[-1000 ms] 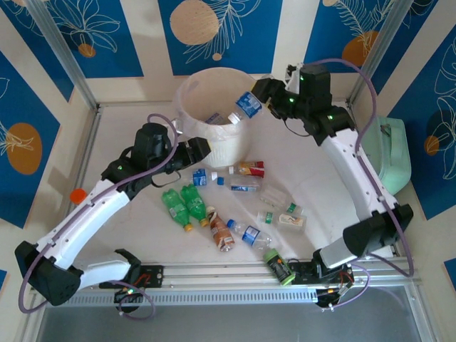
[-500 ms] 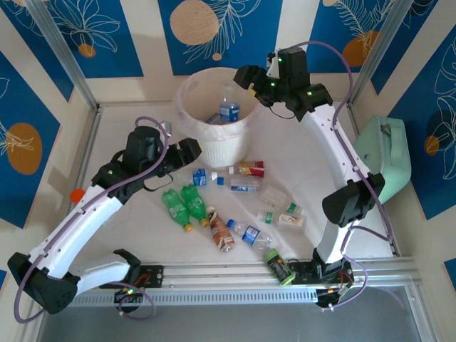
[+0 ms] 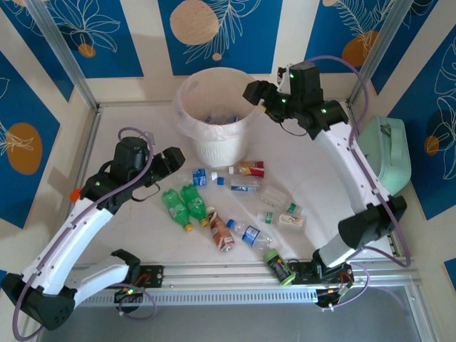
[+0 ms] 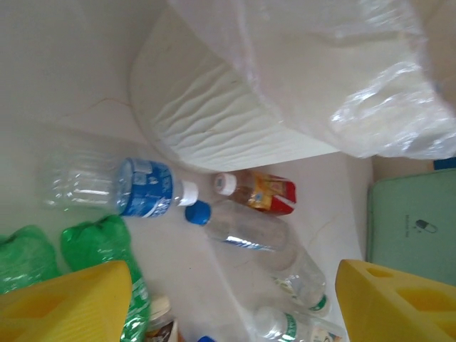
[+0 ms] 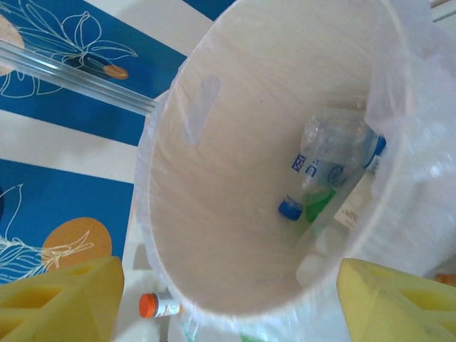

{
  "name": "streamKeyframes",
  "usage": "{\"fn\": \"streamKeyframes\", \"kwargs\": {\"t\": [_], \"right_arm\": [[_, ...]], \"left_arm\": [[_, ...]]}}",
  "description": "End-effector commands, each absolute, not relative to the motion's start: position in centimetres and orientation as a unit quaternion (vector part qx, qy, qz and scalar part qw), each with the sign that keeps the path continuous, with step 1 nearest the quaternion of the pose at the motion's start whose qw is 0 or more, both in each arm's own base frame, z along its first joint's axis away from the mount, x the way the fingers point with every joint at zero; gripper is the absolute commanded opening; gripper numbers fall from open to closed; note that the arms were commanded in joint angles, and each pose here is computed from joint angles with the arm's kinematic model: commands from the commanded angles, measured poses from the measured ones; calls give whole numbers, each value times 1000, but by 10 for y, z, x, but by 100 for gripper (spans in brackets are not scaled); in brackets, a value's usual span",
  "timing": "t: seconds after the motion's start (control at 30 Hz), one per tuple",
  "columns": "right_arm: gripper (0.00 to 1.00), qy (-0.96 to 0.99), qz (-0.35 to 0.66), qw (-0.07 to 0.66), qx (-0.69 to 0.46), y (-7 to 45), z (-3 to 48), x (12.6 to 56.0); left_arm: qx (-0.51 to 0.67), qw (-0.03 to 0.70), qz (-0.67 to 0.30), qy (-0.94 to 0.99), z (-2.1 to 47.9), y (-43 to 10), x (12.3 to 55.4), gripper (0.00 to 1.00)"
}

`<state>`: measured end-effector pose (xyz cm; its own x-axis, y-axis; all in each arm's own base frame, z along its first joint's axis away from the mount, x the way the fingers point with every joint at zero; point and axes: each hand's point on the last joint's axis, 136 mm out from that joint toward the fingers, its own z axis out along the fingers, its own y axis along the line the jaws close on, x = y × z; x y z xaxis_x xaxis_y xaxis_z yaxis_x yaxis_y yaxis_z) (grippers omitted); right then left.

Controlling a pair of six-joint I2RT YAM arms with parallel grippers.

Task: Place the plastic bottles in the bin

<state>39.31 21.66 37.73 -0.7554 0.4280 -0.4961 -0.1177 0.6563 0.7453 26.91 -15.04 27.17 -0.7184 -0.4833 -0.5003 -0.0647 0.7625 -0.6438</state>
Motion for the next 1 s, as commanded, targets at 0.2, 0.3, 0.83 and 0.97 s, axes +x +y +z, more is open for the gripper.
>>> {"fn": "streamKeyframes", "kwargs": {"t": [0.2,0.3,0.83,0.97], "right_arm": [[78,857,367,360,27,201,347,300],[78,870,354,341,23,195,323,276],[78,889,362,277,42,203,265,244],[78,890,362,274,37,207,265,244]], "left_arm": [[-221,278,-223,908,200,-112,235,72],[-236,248,-219,914,172,-112,227,75],[-264,183,-163,933,96,-114,241,77],[-268,172,-152,936,85,-115,245,77]]}}
